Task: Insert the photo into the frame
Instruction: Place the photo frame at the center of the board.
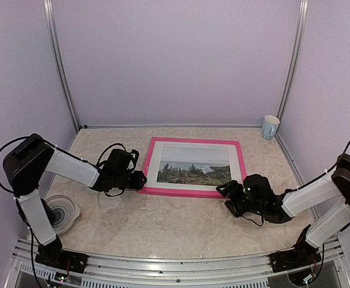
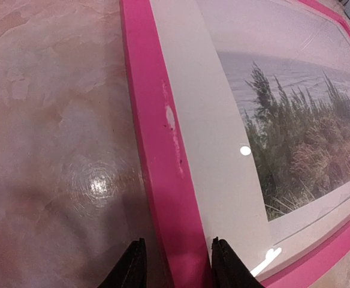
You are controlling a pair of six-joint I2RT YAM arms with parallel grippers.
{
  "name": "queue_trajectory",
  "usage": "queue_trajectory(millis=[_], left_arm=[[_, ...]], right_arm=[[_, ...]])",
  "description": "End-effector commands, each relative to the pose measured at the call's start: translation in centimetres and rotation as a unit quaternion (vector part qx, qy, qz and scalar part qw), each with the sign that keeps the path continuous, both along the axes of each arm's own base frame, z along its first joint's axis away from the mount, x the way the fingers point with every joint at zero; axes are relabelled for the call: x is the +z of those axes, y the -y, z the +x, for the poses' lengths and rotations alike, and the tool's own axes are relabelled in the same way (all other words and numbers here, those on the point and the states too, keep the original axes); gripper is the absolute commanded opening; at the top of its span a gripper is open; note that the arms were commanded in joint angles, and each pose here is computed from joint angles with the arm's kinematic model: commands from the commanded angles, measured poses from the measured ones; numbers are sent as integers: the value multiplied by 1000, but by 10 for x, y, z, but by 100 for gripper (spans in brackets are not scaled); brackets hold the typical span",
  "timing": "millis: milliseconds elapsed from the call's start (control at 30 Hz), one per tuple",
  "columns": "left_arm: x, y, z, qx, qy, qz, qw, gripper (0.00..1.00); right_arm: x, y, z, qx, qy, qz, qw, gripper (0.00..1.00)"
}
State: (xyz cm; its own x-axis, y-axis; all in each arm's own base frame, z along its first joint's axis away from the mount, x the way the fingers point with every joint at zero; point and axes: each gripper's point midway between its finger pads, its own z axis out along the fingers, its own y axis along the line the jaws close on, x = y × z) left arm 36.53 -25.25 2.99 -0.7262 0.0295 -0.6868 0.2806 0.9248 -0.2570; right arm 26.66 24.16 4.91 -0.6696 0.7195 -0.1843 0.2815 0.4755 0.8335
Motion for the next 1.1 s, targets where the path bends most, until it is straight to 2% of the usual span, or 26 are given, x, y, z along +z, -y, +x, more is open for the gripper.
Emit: queue_trajectory(millis=[0,33,267,467,600,767,867,1067], left_arm=[[7,-7,0,9,10,-6,1000,37],[8,-8,-1,9,10,-8,1000,37],[19,-13,2,12,20,-18,1000,39],[35,-13,5,12,37,-31,999,59],[41,-12,9,12,44,-38,998,69],[44,-6,17,8,45,-54,997,82],[47,-4,24,9,50,-58,997,98],[45,4,36,-2,45,-71,997,99]], right_arm=[[11,-15,-7,51,1,-10,999,91],[14,-16,-9,59,3,-11,998,98],[36,-15,-12,102,42,-63,992,99],[79,15,5,72,122,-168,976,99],[111,47,18,23,174,-245,954,99],[122,86,42,-22,189,-317,929,99],[114,102,59,-19,175,-334,926,99],[85,118,96,19,149,-335,930,99]])
